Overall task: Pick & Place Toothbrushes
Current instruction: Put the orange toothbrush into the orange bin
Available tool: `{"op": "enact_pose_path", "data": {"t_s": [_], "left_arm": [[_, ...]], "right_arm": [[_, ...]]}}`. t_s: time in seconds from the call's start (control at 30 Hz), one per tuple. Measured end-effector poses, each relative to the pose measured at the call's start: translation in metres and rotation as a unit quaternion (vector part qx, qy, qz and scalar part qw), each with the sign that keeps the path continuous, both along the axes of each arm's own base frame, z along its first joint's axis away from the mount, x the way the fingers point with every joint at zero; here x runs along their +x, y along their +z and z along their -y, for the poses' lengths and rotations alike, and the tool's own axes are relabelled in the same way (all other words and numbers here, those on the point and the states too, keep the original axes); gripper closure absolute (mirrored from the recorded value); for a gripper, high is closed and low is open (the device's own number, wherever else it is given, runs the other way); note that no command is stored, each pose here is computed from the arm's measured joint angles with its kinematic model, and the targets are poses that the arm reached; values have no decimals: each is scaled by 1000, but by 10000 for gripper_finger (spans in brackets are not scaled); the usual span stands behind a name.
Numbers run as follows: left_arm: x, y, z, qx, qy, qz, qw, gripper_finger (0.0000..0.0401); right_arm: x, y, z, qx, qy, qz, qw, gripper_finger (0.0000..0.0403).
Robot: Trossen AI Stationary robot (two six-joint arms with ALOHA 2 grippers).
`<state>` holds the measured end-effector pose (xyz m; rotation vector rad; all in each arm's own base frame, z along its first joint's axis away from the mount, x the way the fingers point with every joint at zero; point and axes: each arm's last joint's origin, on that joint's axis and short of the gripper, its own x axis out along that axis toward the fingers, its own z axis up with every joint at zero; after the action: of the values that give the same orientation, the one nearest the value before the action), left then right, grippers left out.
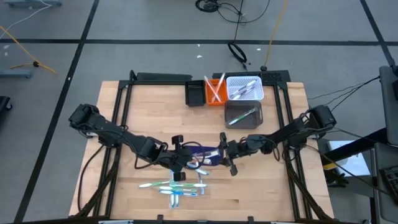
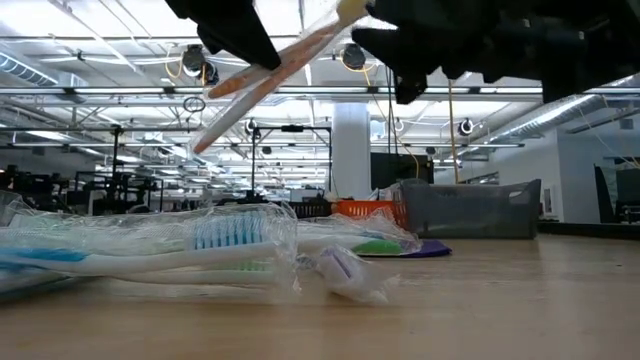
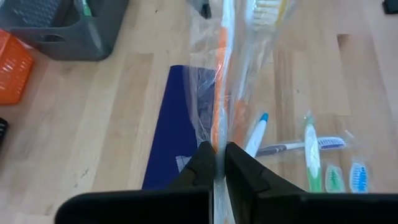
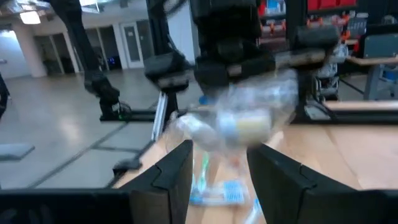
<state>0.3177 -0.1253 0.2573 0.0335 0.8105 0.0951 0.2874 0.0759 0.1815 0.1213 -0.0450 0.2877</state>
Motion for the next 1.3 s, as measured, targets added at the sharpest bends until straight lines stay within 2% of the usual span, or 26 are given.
{"op": "enact_pose_path", "data": {"t_s": [0.3, 0.4, 0.53, 0.8, 1.07, 1.3], "left_arm": [[0, 0, 1, -1, 0, 0, 1000, 389], [0, 0, 0, -1, 0, 0, 1000, 396], [0, 0, 1, -4, 3, 2, 1000, 378], [0, 0, 1, -13, 13, 2, 1000, 342], [0, 0, 0, -17, 18, 2, 1000, 339], [-1, -1, 1, -18, 17, -2, 1000, 339]], "right_arm": [[4, 10, -1, -2, -2, 34, 999, 271], [4, 11, -1, -1, -4, 40, 999, 307], [4, 11, 0, -6, -23, 39, 999, 386], [4, 10, 1, -12, -29, 37, 999, 397], [0, 20, 9, -20, -40, 20, 999, 400], [-3, 29, 31, -29, -79, -5, 996, 400]]}}
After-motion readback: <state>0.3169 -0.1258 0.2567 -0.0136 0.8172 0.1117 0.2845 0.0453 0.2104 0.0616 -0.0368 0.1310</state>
